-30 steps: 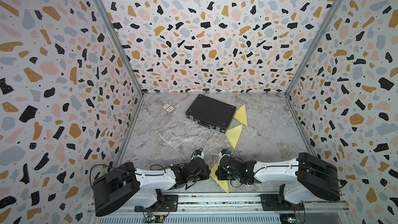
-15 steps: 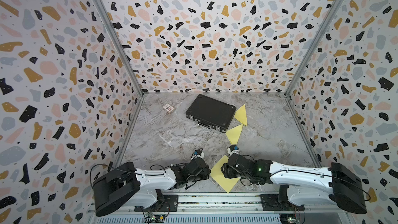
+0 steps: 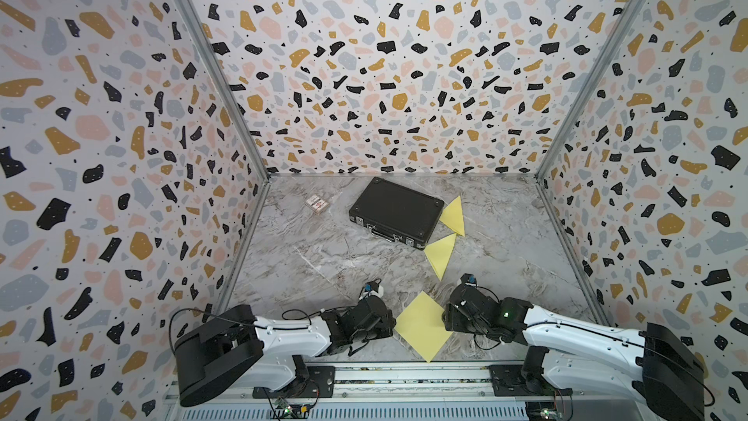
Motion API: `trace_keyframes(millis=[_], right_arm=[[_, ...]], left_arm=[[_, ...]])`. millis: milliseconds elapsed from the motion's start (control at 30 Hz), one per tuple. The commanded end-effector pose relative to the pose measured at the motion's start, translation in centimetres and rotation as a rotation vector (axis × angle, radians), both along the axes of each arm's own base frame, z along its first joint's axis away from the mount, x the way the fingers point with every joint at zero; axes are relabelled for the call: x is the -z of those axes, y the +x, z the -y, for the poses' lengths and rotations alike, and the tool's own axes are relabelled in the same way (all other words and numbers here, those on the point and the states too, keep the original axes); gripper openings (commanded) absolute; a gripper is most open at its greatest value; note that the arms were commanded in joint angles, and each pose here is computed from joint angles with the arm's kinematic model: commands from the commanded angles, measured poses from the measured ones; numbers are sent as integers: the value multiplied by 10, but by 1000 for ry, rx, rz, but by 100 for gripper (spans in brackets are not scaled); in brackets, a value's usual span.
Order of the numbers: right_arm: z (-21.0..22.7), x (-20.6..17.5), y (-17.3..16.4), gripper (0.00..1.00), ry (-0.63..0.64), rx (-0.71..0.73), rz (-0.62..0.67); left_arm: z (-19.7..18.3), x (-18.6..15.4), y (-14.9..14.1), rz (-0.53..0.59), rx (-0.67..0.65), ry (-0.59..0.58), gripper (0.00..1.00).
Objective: Fold the square paper diagonally
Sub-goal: Fold the paper at the center of the board.
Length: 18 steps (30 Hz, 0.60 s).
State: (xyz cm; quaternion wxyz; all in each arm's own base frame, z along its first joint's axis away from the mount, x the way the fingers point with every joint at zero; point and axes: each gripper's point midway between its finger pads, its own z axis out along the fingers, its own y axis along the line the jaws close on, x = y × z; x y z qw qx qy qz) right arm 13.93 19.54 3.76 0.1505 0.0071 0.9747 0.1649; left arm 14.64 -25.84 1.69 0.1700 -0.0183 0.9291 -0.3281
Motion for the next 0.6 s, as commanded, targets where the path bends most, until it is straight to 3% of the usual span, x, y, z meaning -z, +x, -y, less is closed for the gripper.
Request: trace_keyframes(millis=[0,300,467,567], right_arm=[[-2,9,-10,67,8,17,-83],[-6,29,-12,68,48,105,-132],[-24,23,1,69,240,183,-73],[-42,6,14,69,351,156,-2]], left_arm=[[-27,30,-15,-65,-2,129,0],[-30,31,-16,-65,-5,128,0],[-31,33,-17,-65,-6,130,0],[-30,32,-17,-65,-5,129,0]])
